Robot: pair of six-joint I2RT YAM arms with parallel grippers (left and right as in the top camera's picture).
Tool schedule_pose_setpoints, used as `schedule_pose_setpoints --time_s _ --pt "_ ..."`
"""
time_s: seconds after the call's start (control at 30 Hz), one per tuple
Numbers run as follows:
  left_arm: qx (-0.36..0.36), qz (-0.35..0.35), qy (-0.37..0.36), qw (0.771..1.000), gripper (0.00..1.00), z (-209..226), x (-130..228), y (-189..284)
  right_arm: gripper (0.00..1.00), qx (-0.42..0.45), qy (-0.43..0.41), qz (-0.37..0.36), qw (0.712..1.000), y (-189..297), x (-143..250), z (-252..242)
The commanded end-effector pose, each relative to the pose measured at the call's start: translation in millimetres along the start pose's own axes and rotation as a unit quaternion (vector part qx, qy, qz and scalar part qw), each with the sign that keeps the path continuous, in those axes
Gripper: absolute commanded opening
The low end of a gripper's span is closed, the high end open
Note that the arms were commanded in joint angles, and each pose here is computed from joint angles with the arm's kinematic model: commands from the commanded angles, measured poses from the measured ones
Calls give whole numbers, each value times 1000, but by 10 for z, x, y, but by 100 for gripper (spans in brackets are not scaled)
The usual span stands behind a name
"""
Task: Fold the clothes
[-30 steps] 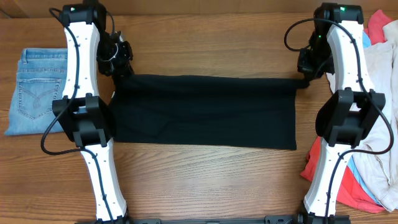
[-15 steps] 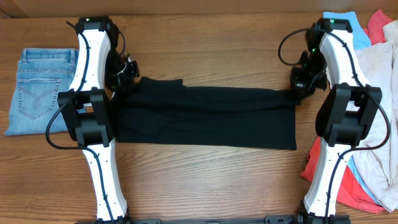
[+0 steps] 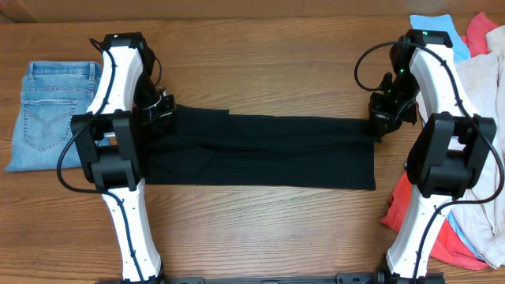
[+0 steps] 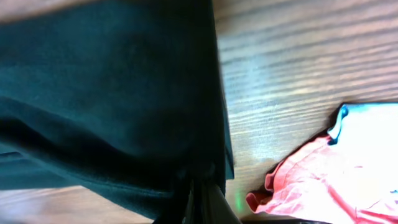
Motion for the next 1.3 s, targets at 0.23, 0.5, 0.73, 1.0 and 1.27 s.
schedule_pose_setpoints --time_s 0.23,0.5,0.73,1.0,1.27 --pt "-52 4 -13 999 4 76 126 21 10 4 14 7 1000 -241 15 -13" --pt "-89 -40 27 995 4 185 -51 46 18 -3 17 -17 1000 -256 -96 21" --pt "-47 -106 19 993 4 48 -268 270 6 -8 20 -27 999 -262 -147 41" --pt "1 -181 -1 983 4 -164 -424 684 4 -38 31 -82 995 10 -320 166" --pt "13 -204 -9 979 4 -237 -394 900 4 -50 42 -128 990 478 -290 206"
Point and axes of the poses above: each gripper's point midway between its finger pads, its own y axis back along the fingers, its own z axis along the line the jaws close on, x = y × z, the point moved 2 cm from there along y, back along the fingers, and after that the axes turned 9 degrees about -y, right-handed, at the moved point
